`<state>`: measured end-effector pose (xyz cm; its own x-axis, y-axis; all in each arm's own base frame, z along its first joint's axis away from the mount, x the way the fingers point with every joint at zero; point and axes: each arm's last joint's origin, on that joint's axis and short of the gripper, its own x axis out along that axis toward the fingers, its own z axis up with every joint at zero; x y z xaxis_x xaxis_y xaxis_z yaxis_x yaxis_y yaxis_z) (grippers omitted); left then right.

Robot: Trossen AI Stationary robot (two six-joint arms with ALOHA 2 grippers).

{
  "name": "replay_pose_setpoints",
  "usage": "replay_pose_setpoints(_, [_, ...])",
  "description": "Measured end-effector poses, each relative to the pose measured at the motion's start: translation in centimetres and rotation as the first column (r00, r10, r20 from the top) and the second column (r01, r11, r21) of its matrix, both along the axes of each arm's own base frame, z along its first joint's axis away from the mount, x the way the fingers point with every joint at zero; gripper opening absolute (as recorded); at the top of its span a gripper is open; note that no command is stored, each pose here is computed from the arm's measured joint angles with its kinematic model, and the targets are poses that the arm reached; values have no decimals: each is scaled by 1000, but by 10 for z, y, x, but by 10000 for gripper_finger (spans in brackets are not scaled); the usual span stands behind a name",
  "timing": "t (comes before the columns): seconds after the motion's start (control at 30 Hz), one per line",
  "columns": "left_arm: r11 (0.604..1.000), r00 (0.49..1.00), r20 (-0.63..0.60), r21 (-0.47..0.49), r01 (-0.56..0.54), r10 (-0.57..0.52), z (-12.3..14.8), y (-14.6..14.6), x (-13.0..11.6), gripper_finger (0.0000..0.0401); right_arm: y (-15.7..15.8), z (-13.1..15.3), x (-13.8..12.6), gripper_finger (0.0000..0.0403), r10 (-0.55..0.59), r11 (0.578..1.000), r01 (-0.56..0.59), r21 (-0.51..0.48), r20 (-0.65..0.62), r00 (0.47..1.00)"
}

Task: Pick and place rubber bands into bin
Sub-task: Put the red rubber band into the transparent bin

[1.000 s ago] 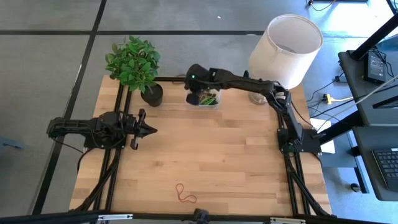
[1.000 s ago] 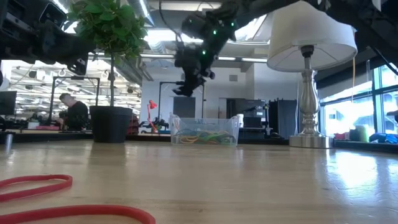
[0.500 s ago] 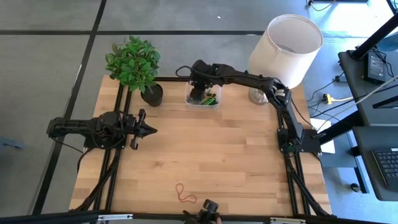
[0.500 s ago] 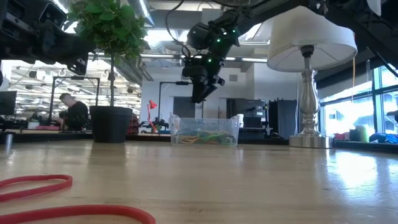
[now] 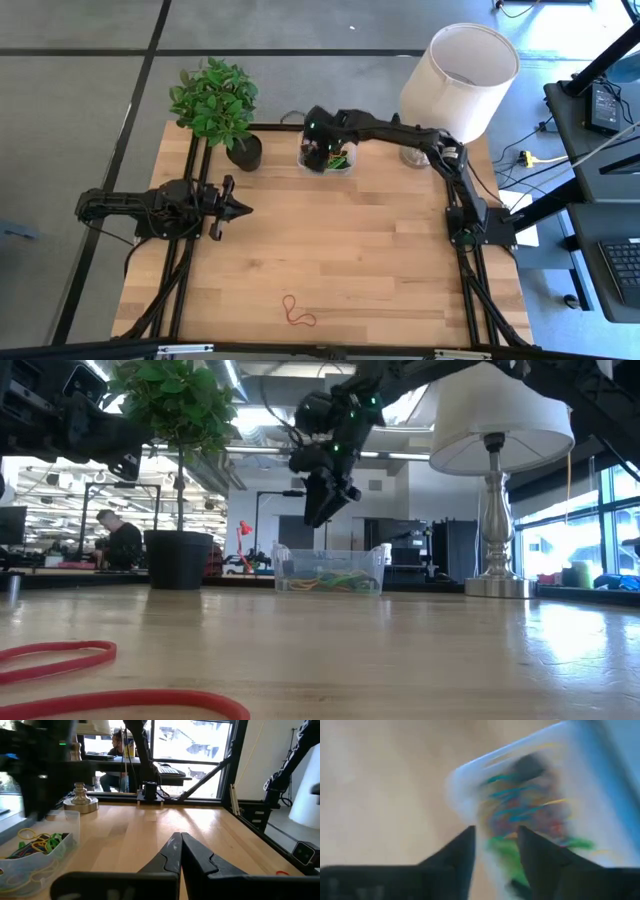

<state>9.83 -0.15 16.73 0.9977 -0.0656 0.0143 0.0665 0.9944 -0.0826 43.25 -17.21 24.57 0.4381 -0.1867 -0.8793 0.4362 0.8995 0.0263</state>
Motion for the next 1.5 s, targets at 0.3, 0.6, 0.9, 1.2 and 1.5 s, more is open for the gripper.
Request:
replay_pose_setpoints(0.3, [1000, 1000, 0, 0, 0, 0, 0, 0, 0, 1, 135, 3, 21, 12, 300, 953, -302, -3, -90, 950])
replay_pose_setpoints(0.6, [1000, 1000, 0, 0, 0, 0, 0, 0, 0, 1, 289, 3, 7, 17, 608, 787, -615, -51, -108, 787])
replay_pose_setpoints(0.9, [1000, 1000, 0, 0, 0, 0, 0, 0, 0, 1, 372, -29, 4, 65, 628, 778, -628, -23, -3, 778])
replay_pose_setpoints(1.2, [1000, 1000, 0, 0, 0, 0, 0, 0, 0, 1, 399, -71, 27, 152, 594, 800, -599, -16, 152, 790])
replay_pose_setpoints(1.5, [1000, 1000, 0, 0, 0, 0, 0, 0, 0, 1, 411, -114, 43, 226, 648, 757, -648, -81, 212, 731])
